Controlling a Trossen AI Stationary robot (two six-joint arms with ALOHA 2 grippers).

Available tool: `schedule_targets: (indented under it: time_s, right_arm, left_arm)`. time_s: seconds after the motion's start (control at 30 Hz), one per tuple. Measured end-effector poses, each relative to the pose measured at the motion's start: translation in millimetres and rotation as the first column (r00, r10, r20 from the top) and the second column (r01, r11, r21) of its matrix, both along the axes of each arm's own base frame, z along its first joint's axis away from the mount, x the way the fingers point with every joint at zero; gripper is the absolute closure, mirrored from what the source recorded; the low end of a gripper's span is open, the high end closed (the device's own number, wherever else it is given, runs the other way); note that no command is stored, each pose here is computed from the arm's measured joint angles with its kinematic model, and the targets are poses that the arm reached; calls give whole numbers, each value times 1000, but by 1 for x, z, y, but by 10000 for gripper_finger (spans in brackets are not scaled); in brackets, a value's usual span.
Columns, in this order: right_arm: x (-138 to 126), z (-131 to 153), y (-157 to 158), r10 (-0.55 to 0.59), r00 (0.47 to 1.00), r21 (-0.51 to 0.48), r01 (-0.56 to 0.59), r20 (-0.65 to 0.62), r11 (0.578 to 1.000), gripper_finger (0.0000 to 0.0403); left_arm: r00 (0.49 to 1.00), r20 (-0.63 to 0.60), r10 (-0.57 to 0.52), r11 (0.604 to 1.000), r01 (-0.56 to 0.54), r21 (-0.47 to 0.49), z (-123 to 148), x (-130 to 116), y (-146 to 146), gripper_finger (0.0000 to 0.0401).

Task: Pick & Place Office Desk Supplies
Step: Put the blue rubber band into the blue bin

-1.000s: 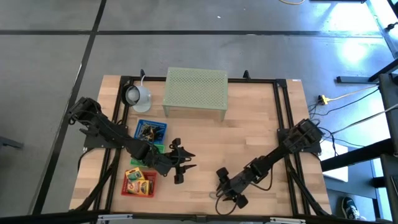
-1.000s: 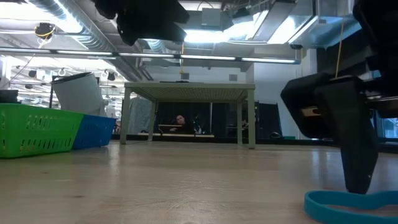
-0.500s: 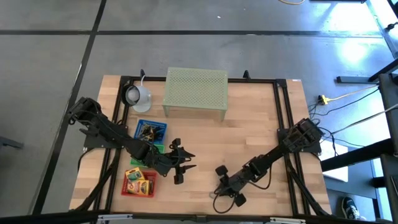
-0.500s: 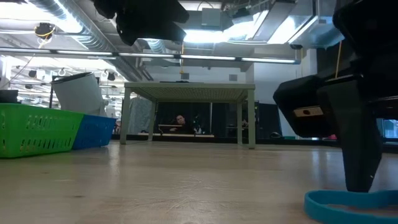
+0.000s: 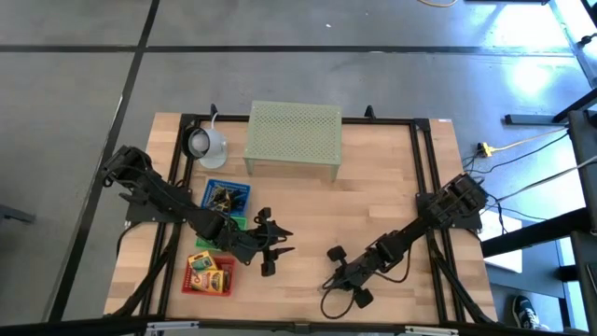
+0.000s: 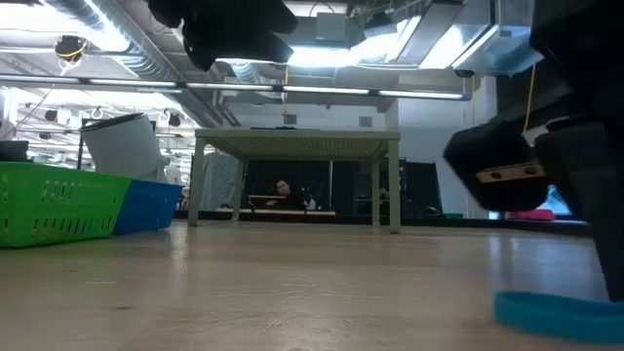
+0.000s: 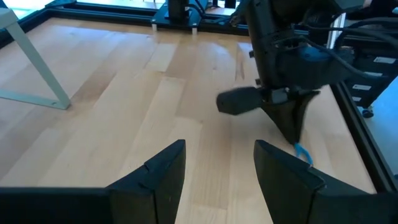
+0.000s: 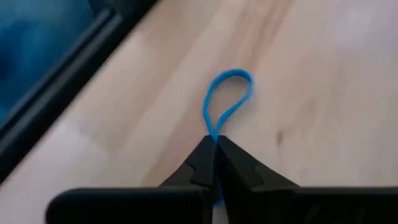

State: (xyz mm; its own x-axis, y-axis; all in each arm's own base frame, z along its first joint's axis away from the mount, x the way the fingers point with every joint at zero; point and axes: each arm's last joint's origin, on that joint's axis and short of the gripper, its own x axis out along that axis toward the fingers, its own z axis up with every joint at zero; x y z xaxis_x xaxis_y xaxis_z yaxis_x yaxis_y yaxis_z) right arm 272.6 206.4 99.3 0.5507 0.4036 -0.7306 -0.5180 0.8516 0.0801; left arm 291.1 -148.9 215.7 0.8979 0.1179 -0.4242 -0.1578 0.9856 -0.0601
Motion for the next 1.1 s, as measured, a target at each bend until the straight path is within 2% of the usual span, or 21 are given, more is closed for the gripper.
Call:
schedule_targets:
  time_s: [0.1, 0.23, 0.4, 0.5, 0.67, 0.8, 1.1]
  right_arm:
    - [-6, 12, -6, -45, 999, -60, 44, -9, 997, 391]
    - [-7, 41, -12, -140, 985, -78, 148, 104, 986, 392]
    - [-6, 79, -22, -268, 923, -37, 289, 276, 957, 391]
    - [-7, 97, -29, -329, 880, -7, 353, 343, 936, 391]
    - [-6, 112, -34, -331, 851, 14, 357, 408, 934, 390]
    - [-4, 114, -37, -338, 844, 17, 365, 417, 931, 390]
    - [5, 119, -47, -362, 809, 42, 388, 463, 920, 390]
  left_arm:
    - [1000, 7, 0, 1000, 0, -4, 1, 0, 0, 217]
    - [1000, 16, 0, 1000, 0, -9, 2, 1, 0, 217]
    - [1000, 21, -21, 999, 21, 29, 3, 1, -1, 216]
    - [996, 36, -79, 994, 77, 78, 5, 2, -3, 216]
    - [980, 121, -159, 979, 141, 146, 16, 5, -7, 210]
    - [970, 180, -161, 978, 133, 158, 22, 8, -6, 189]
    - [968, 205, -145, 982, 116, 146, 16, 19, 0, 139]
